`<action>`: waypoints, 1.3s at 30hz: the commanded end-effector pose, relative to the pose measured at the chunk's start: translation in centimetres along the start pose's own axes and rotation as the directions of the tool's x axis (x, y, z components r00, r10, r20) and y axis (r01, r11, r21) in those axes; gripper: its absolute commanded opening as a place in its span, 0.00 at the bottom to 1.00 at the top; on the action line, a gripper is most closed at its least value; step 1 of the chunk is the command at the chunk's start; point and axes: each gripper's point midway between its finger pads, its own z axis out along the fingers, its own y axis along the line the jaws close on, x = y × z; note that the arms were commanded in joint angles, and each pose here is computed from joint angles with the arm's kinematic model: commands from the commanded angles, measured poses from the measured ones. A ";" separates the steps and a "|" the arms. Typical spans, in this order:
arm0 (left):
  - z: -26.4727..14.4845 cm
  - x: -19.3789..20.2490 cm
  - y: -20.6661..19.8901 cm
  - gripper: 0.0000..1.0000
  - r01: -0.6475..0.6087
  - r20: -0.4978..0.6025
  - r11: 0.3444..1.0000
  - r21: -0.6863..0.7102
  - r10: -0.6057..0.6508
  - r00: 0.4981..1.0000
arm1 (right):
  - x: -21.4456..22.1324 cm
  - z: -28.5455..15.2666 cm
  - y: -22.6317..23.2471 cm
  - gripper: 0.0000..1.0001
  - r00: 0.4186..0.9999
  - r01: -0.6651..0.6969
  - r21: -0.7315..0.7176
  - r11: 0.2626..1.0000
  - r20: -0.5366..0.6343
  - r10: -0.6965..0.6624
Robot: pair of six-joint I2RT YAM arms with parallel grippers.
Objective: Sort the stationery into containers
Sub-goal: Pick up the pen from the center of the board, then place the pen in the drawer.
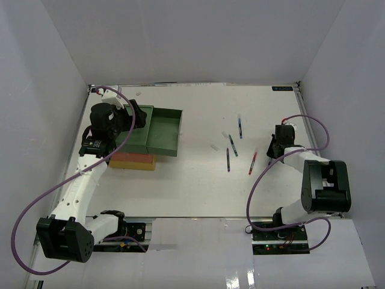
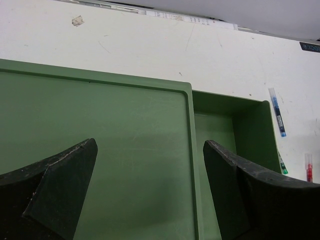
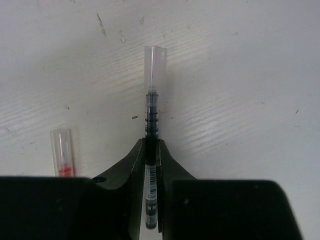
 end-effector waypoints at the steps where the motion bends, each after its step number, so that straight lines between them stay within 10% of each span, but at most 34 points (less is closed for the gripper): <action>1: -0.3 -0.1 -0.2 0.98 0.001 0.012 1.000 0.006 -0.001 1.000 | -2.5 -1.6 1.0 0.08 0.993 -0.025 -0.069 0.997 0.113 0.032; 9: 0.0 0.2 -0.1 0.98 0.003 0.000 1.000 0.004 -0.003 1.000 | -9.5 -11.8 12.3 0.08 0.939 0.087 -0.418 0.904 0.338 0.066; 22: 0.3 0.5 0.7 0.98 0.001 0.007 0.999 -0.036 -0.001 1.000 | -9.6 -30.3 37.1 0.15 0.919 0.246 -0.858 0.451 0.354 0.172; 33: 0.1 0.4 0.7 0.98 -0.001 0.014 0.999 -0.037 0.002 1.000 | -5.9 -30.2 43.1 0.24 0.947 0.224 -0.884 0.409 0.296 0.122; 39: 0.1 0.3 0.8 0.98 -0.002 0.016 0.999 -0.041 0.003 1.000 | -5.7 -29.9 43.3 0.47 0.940 0.259 -0.863 0.433 0.329 0.093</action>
